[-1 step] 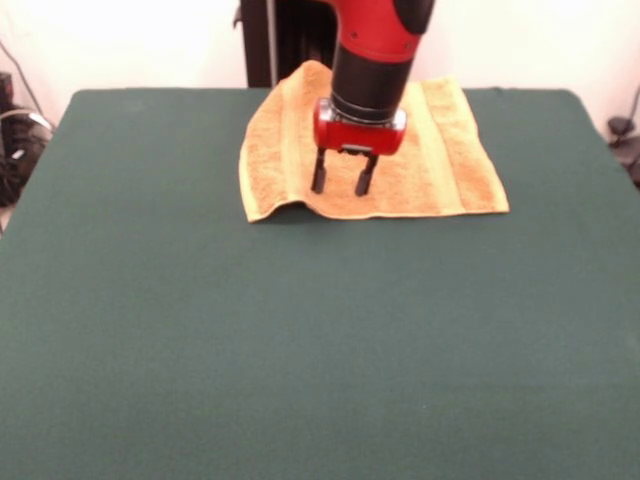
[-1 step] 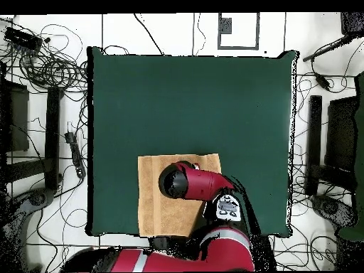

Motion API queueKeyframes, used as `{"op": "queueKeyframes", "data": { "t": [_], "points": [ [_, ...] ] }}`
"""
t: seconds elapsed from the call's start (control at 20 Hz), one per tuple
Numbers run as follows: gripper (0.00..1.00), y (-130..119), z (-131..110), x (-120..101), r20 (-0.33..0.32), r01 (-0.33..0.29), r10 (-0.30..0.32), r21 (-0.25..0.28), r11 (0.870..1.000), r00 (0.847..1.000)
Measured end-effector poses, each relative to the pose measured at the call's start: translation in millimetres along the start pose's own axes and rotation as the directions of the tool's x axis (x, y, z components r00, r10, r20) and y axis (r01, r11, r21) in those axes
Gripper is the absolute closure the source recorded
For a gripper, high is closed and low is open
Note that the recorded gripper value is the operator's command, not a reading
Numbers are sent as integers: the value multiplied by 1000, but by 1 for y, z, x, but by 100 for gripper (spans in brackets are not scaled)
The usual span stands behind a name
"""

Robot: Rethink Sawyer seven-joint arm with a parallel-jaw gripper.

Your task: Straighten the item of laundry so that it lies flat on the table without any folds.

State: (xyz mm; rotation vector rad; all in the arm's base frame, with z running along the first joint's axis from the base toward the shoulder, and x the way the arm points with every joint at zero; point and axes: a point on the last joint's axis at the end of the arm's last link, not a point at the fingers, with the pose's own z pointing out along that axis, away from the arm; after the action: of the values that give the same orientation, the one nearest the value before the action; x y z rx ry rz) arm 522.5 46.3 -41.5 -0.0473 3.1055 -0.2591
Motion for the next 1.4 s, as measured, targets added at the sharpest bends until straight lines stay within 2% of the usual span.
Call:
{"op": "queueKeyframes", "data": {
  "t": [0.75,1.4],
  "points": [
    [0,7,-1,0,-3,-91,91,20,996,996],
    [0,9,-1,1,10,-97,97,25,995,995]
  ]
}}
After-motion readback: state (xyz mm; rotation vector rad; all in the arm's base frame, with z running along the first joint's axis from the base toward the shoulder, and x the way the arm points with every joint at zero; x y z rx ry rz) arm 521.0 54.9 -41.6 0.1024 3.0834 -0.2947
